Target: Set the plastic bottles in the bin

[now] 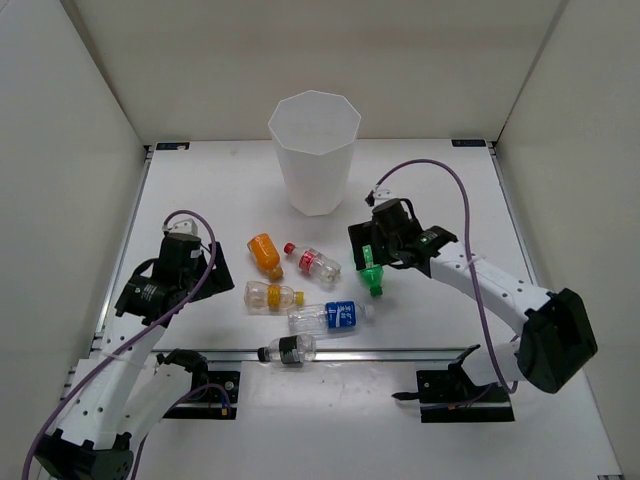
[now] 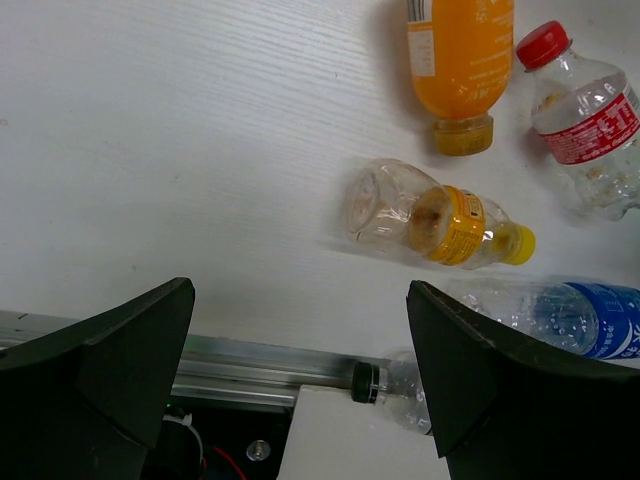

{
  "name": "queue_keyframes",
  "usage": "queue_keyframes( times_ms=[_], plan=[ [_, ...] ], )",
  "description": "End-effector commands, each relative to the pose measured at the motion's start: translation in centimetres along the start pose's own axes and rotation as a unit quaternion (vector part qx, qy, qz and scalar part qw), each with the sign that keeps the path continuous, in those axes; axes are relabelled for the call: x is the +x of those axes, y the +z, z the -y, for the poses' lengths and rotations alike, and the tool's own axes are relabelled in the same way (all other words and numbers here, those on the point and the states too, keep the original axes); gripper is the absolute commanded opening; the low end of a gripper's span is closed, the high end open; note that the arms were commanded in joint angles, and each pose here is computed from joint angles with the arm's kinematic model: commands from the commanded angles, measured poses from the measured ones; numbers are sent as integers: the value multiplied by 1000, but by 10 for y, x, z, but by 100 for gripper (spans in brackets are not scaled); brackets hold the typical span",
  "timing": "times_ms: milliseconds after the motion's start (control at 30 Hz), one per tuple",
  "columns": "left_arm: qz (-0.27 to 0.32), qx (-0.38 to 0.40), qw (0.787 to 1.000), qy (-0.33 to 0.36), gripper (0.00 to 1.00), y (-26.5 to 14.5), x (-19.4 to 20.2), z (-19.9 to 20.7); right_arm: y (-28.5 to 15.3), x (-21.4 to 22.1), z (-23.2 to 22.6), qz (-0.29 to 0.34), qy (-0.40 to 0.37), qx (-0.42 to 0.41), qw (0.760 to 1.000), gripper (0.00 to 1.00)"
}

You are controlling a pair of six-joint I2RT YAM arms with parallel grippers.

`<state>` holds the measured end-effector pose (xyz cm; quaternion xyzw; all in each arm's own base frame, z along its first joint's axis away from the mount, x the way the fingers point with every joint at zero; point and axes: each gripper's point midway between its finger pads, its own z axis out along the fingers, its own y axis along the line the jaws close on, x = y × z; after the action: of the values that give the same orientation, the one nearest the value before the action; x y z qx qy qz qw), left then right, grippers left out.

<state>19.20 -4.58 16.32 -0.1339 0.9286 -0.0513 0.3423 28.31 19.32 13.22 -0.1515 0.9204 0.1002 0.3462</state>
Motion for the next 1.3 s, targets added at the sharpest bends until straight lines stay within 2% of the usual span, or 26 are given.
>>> queue_keyframes(
  times_ms=[0,167,300,400,467,500,567,600,667,733,800,833,867,933,967,1033,1067,1133,1167,1200,1267],
  plan=[
    [-9,7,1000,-4,99,-1,7,2,24,-14,1,31,30,25,999,99],
    [-5,25,1000,-8,99,-1,8,7,53,-8,10,54,33,58,996,99],
    [-10,35,999,-5,99,0,12,11,80,14,19,29,34,78,996,94],
    [-7,44,999,-9,99,0,13,13,92,26,22,8,27,83,996,84],
    [-13,44,999,-7,98,1,16,14,93,24,21,13,20,86,996,63],
    [-10,47,999,-10,99,1,14,15,93,20,20,16,19,85,996,60],
    [-11,47,999,-14,99,1,14,15,90,12,20,18,17,87,996,45],
    [-14,48,999,-10,99,3,16,15,81,-1,20,30,11,84,996,30],
    [-13,47,999,-14,98,5,16,15,64,-25,19,48,1,85,995,22],
    [-12,43,999,-12,99,7,16,13,34,-66,14,93,-7,74,993,22],
    [-13,45,999,-13,99,7,16,14,-3,-126,8,156,-13,58,986,27],
    [-14,45,999,-16,99,8,16,14,-13,-139,8,167,-22,53,984,25],
    [-16,43,999,-15,99,10,17,14,-27,-165,4,189,-34,38,981,20],
    [-16,47,999,-19,99,12,16,16,-60,-225,-4,249,-43,20,967,19],
    [-21,48,998,-20,98,14,17,17,-55,-233,-9,246,-61,13,967,19],
    [-23,54,998,-26,98,16,16,21,-73,-284,-12,294,-75,12,953,19],
    [-29,57,998,-27,99,16,18,23,-56,-290,-16,284,-92,13,954,19],
    [-27,58,997,-32,99,19,14,25,-74,-337,-24,332,-100,14,938,19],
    [-21,59,997,-33,98,19,11,27,-50,-340,-27,319,-115,18,941,20],
    [-23,55,998,-37,99,22,11,26,-61,-360,-29,346,-110,20,932,20],
    [-23,57,997,-42,99,27,9,30,-40,-371,-30,358,-108,9,927,22]
  ],
)
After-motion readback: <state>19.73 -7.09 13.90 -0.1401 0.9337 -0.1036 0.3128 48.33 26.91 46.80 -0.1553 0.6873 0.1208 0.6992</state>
